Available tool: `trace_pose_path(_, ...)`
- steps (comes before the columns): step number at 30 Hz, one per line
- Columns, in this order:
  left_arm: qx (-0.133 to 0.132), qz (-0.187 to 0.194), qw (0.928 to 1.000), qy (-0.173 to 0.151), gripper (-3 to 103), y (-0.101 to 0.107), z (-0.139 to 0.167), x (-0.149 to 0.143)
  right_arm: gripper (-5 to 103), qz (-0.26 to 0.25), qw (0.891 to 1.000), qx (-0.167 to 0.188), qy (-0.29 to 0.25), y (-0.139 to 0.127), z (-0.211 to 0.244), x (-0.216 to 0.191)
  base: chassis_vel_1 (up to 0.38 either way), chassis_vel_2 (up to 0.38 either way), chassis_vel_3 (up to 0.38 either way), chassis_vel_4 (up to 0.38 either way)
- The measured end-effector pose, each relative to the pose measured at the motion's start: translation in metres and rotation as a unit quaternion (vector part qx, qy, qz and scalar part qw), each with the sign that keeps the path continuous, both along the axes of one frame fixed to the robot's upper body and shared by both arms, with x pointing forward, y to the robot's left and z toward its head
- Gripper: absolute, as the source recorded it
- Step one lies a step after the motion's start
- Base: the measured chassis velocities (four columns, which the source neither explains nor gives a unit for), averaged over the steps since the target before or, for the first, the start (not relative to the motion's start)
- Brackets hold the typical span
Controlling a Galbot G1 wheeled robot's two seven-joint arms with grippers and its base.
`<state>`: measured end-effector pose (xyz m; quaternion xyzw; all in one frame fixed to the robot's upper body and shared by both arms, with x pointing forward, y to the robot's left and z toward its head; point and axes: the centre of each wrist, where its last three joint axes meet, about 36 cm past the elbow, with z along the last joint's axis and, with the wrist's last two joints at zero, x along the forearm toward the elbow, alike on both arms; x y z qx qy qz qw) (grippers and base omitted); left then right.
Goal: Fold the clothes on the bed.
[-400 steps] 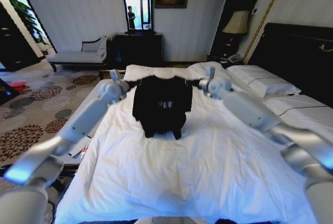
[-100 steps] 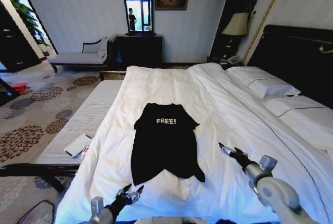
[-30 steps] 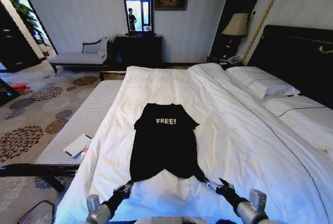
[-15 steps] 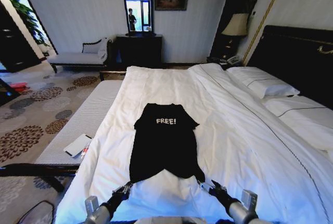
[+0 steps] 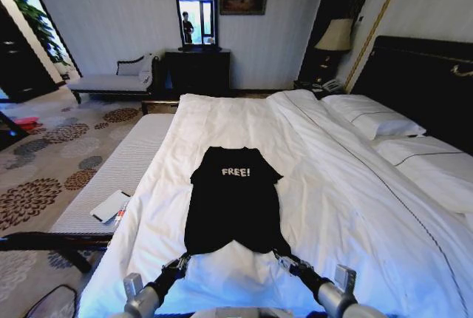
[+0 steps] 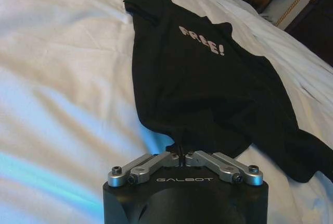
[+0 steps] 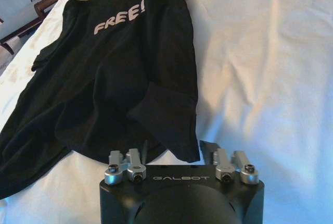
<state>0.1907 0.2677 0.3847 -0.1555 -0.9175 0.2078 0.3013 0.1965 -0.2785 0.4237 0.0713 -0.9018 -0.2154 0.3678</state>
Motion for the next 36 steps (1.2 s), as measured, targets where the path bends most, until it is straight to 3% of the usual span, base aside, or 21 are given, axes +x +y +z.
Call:
trace_pose_path(3,0.0,0.004,1.0,0.002,0,0.0,-0.001,-0.001,41,0.001,1.0,-0.002,-0.001,0.0,0.0,0.0,0.0,0.0,0.0,0.0)
trace_pose_path(5,0.0,0.005,1.0,0.002,0,0.001,-0.002,-0.001,41,0.002,1.0,-0.002,-0.002,0.0,0.001,0.0,0.0,0.0,0.0,0.0)
trace_pose_path(8,0.001,0.01,0.9999,0.005,0,0.003,-0.004,-0.003,25,0.002,1.0,-0.002,-0.002,0.001,0.001,0.0,0.0,0.0,0.0,0.0)
trace_pose_path(16,-0.002,0.02,0.9998,-0.002,0,0.007,-0.001,0.001,2,0.0,1.0,-0.002,-0.003,0.002,0.001,-0.001,0.0,0.0,0.0,0.0)
trace_pose_path(26,-0.008,0.036,0.9992,-0.014,0,0.018,0.018,-0.001,1,-0.005,1.0,-0.006,-0.001,0.0,0.005,-0.003,0.0,0.0,0.0,0.0)
trace_pose_path(36,0.023,0.087,0.9956,-0.026,0,0.063,0.046,-0.017,1,-0.003,1.0,-0.018,0.025,-0.007,0.011,-0.004,0.0,0.0,0.0,0.0)
